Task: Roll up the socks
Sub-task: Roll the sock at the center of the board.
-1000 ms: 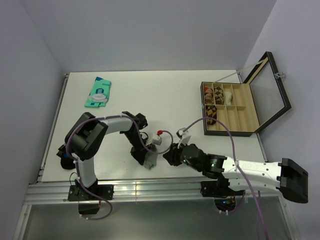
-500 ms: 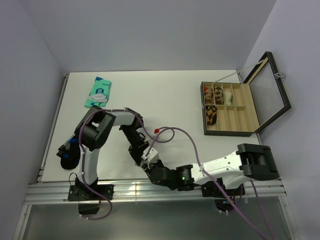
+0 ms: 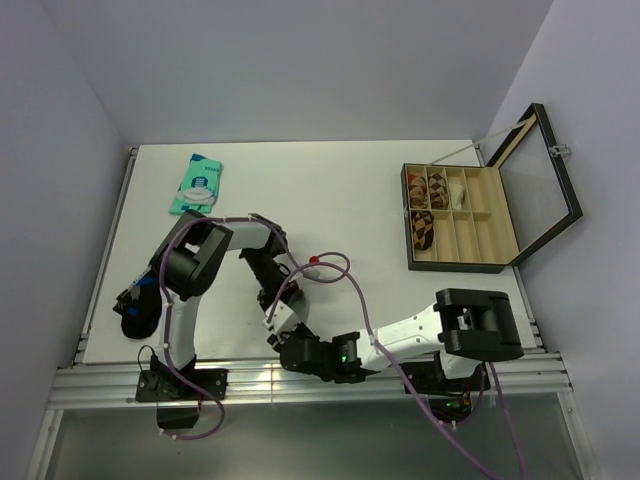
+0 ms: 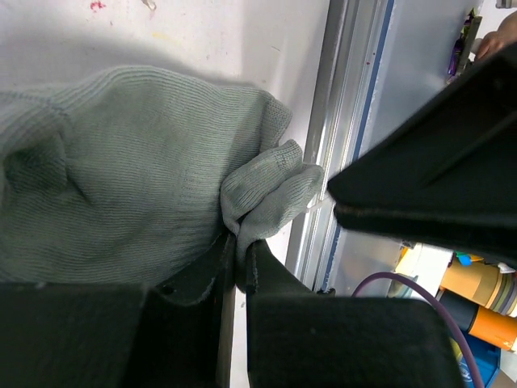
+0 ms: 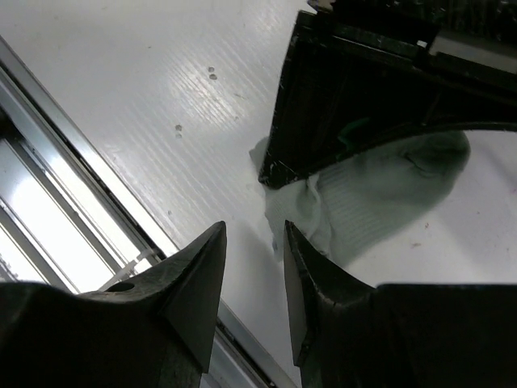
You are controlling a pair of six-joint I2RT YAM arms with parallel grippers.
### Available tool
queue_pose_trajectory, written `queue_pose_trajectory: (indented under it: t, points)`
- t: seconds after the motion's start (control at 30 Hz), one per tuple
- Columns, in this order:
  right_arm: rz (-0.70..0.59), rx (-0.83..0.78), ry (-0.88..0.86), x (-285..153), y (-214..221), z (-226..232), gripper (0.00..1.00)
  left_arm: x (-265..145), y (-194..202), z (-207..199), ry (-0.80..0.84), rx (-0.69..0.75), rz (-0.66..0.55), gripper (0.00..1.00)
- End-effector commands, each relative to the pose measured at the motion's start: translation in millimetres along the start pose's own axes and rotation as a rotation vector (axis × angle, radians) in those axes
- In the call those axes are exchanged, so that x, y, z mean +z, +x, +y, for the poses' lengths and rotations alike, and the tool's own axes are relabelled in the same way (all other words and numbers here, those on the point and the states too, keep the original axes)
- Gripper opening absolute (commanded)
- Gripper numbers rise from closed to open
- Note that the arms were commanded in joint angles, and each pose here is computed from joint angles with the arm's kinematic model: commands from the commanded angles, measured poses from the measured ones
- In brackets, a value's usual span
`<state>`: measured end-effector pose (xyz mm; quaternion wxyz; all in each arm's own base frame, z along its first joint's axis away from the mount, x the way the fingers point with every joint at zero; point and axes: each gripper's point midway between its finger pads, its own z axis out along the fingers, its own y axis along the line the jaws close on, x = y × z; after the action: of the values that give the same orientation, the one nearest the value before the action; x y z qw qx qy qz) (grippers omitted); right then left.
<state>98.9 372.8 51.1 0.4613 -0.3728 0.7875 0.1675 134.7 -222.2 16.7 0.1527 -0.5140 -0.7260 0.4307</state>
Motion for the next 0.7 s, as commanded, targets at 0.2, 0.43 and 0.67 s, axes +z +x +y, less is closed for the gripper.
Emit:
queue_pose_trajectory:
  t: [0.2, 0.43, 0.67]
  points:
    - [-0.001, 0.004, 0.063, 24, -5, -12, 0.42, -5, -2, 5, -0.021, 0.018, 0.007, 0.00]
    - [0.016, -0.025, 0.125, 30, 3, -32, 0.42, -2, 7, 4, -0.014, 0.015, 0.033, 0.00]
    - [0.060, -0.069, 0.085, 34, 12, -26, 0.48, -4, 9, 5, -0.023, 0.023, 0.048, 0.00]
